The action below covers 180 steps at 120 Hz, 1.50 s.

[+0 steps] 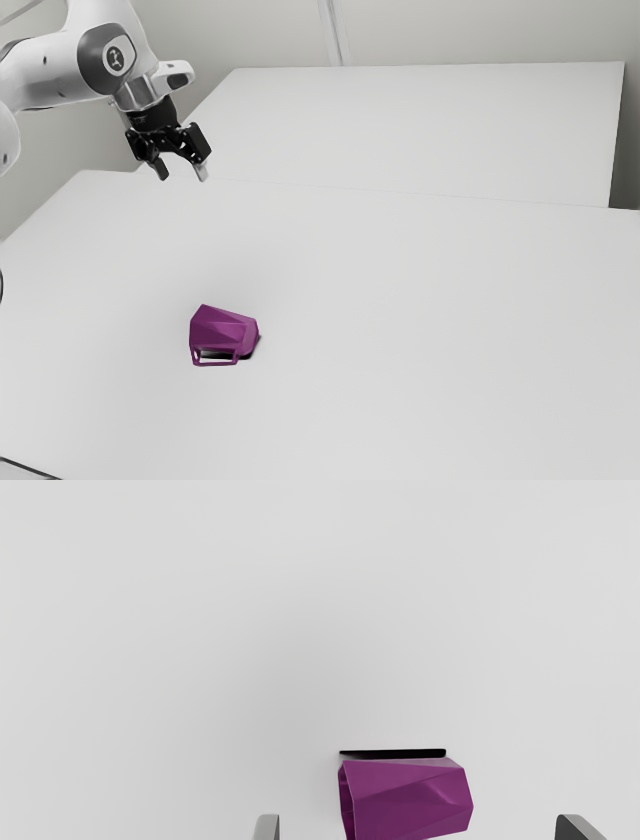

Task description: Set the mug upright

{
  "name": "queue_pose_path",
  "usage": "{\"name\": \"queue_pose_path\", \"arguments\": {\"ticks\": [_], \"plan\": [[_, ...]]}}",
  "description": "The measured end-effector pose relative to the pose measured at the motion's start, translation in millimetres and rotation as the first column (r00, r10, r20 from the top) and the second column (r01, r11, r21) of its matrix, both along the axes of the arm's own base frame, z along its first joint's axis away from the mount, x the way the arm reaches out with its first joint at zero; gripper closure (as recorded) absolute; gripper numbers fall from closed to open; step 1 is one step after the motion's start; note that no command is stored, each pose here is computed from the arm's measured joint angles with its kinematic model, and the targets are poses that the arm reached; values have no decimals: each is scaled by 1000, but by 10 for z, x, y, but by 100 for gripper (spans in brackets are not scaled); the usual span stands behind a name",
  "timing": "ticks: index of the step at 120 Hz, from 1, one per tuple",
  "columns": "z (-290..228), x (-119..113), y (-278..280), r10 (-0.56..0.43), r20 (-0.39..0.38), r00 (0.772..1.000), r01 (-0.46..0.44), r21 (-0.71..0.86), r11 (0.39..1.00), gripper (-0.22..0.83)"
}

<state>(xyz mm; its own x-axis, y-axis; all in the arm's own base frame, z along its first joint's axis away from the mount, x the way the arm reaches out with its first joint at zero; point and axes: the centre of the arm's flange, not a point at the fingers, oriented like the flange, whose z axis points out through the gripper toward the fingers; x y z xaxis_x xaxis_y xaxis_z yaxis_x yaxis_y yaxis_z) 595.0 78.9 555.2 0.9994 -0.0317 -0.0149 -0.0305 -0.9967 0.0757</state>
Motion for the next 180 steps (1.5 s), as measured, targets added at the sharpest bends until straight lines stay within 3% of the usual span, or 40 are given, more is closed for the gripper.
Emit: {"name": "queue_pose_path", "arguments": {"ticks": [37,49,61,80,97,117,143,180], "plan": [[-37,-26,5,1,-13,1000,-1,-5,1000,0],[-68,-180,-32,2,-33,999,-3,-30,1000,0],[-271,-361,12,18,-71,997,-28,-150,988,0],[-967,-756,466,108,-168,980,-173,-446,878,0],[-1399,-928,1035,187,-177,966,-256,-578,775,0],[-1772,-959,930,129,-159,979,-203,-662,722,0],[-2349,-1181,994,103,-147,984,-179,-739,649,0],[-2787,-1446,806,74,-58,996,-88,-839,537,0]]}}
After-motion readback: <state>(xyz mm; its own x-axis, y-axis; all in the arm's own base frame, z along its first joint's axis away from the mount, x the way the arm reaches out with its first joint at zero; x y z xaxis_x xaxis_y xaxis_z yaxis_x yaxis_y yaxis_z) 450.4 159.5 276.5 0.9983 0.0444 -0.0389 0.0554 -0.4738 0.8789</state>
